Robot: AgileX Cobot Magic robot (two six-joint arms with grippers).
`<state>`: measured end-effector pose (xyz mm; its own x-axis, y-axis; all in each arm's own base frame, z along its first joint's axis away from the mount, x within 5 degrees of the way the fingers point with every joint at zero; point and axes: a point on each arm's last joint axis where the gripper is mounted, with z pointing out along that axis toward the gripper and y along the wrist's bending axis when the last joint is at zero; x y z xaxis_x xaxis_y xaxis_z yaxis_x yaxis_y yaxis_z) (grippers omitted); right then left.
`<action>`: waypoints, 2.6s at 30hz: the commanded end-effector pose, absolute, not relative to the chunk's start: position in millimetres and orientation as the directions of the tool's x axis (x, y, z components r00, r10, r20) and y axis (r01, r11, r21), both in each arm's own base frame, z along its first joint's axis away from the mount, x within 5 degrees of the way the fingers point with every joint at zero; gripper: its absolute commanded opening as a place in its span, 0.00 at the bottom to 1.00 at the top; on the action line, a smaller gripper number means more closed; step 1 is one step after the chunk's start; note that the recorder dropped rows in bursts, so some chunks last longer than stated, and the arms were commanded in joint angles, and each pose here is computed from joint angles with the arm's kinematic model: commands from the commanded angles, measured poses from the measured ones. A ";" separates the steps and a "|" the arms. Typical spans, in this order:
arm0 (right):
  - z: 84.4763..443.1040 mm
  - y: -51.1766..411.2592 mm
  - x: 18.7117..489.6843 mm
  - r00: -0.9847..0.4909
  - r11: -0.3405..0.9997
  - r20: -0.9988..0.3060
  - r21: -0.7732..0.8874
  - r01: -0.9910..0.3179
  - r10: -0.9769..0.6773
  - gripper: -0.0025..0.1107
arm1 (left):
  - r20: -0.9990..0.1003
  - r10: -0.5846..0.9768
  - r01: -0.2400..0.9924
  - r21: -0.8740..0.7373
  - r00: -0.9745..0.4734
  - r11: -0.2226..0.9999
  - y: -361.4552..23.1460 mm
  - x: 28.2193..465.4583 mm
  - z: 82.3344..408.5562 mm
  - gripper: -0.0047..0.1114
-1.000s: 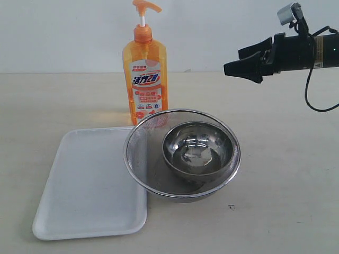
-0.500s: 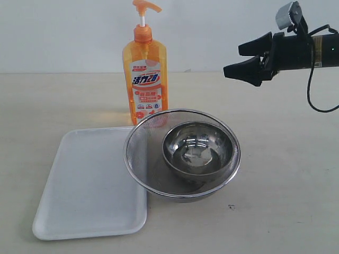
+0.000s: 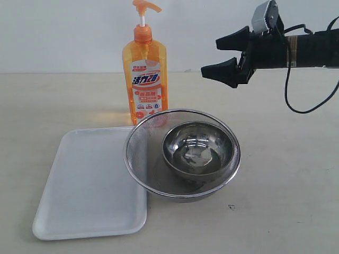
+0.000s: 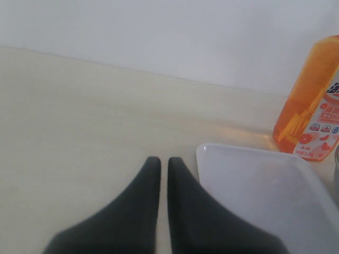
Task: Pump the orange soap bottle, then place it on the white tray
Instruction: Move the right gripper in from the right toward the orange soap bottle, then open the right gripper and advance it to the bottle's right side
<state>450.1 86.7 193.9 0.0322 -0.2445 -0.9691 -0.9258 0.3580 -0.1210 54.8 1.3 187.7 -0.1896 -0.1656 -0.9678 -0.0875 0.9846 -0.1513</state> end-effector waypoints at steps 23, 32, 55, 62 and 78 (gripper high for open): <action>171.9 86.0 498.3 -0.095 0.458 -0.990 0.038 -0.888 -0.102 0.95 | -0.967 -0.165 -0.082 -0.152 -0.192 0.985 0.9 54.6 186.8 0.08; 181.2 83.4 503.0 -0.077 0.503 -0.997 0.071 -0.862 0.008 0.95 | -0.967 -0.165 -0.082 -0.152 -0.192 0.985 0.9 54.6 186.8 0.08; 175.1 84.6 501.5 -0.037 0.486 -0.995 -0.013 -0.874 -0.093 0.95 | -0.967 -0.165 -0.082 -0.152 -0.192 0.985 0.9 54.6 186.8 0.08; 166.3 97.4 491.8 -0.002 0.372 -0.978 -0.079 -0.925 -0.211 0.95 | -0.967 -0.165 -0.082 -0.152 -0.192 0.985 0.9 54.6 186.8 0.08; 177.1 162.6 484.3 0.050 0.282 -0.969 -0.119 -0.952 -0.241 0.95 | -0.967 -0.165 -0.082 -0.152 -0.192 0.985 0.9 54.6 186.8 0.08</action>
<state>483.3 157.1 170.5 0.0422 -0.2437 -0.9689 -0.9512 0.2869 -0.1135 54.8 1.3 187.7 -0.1896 -0.1656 -0.9678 -0.0875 0.9846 -0.1513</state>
